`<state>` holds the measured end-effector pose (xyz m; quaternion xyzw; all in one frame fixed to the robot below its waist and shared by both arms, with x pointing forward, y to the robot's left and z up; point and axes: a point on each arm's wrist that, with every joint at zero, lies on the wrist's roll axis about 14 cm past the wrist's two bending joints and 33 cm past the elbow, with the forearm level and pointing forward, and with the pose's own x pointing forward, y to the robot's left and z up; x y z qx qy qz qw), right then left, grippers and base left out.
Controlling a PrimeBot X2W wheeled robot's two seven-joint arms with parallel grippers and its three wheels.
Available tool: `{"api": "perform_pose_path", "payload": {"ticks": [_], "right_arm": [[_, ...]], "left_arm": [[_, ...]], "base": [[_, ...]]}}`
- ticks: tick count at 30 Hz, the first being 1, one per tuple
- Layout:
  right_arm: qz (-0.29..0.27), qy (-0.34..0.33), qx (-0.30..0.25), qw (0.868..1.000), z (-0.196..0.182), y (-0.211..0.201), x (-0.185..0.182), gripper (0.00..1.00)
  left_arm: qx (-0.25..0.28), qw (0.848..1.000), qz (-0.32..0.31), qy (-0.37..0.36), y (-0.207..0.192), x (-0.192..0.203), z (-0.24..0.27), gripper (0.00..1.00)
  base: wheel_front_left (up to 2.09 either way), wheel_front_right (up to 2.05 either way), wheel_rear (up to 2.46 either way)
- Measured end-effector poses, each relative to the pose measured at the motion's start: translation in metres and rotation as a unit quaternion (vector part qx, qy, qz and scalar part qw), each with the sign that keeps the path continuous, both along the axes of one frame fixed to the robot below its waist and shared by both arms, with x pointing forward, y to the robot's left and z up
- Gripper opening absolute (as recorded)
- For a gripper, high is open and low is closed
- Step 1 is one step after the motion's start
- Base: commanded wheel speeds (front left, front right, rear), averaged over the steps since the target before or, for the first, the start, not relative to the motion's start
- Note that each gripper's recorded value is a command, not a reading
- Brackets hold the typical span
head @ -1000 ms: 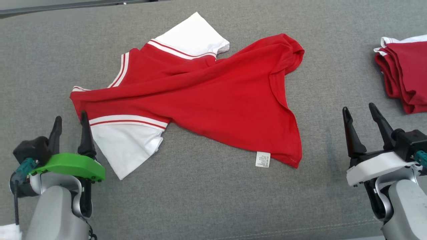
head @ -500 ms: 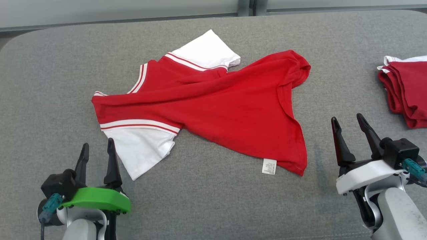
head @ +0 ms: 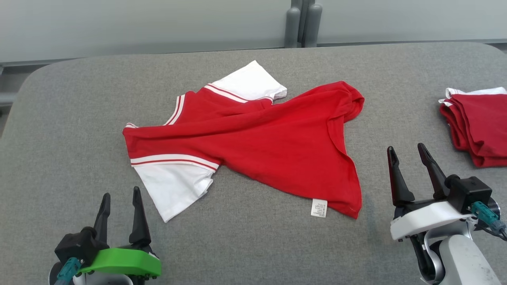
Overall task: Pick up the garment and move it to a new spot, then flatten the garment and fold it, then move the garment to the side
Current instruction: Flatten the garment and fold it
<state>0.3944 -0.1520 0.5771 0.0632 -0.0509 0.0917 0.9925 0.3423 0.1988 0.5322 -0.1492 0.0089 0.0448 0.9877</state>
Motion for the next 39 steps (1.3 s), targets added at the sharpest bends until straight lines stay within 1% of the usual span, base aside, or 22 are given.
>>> {"api": "perform_pose_path", "payload": {"ticks": [5,10,33,36,39], "right_arm": [[0.01,-0.023,0.002,1.0,0.016,0.008,-0.005,1.0],[0.02,-0.032,0.003,0.999,0.023,0.017,-0.009,1.0],[0.029,-0.036,0.003,0.999,0.027,0.023,-0.018,1.0],[0.03,-0.036,0.003,0.999,0.026,0.024,-0.017,1.0],[0.032,-0.033,0.004,0.999,0.024,0.025,-0.017,1.0]], "left_arm": [[0.0,1.0,-0.007,-0.015,-0.006,-0.003,0.01,1.0],[-0.001,1.0,-0.017,-0.022,-0.013,-0.004,0.014,1.0],[0.002,0.999,-0.034,-0.032,-0.025,-0.009,0.021,1.0],[0.001,0.999,-0.04,-0.021,-0.027,-0.01,0.014,1.0],[-0.008,0.999,-0.048,0.015,-0.032,-0.013,-0.005,1.0]], "base": [[0.0,0.0,0.0],[0.0,0.0,0.0],[0.0,0.0,0.0],[0.0,0.0,0.0],[0.0,0.0,0.0]]}}
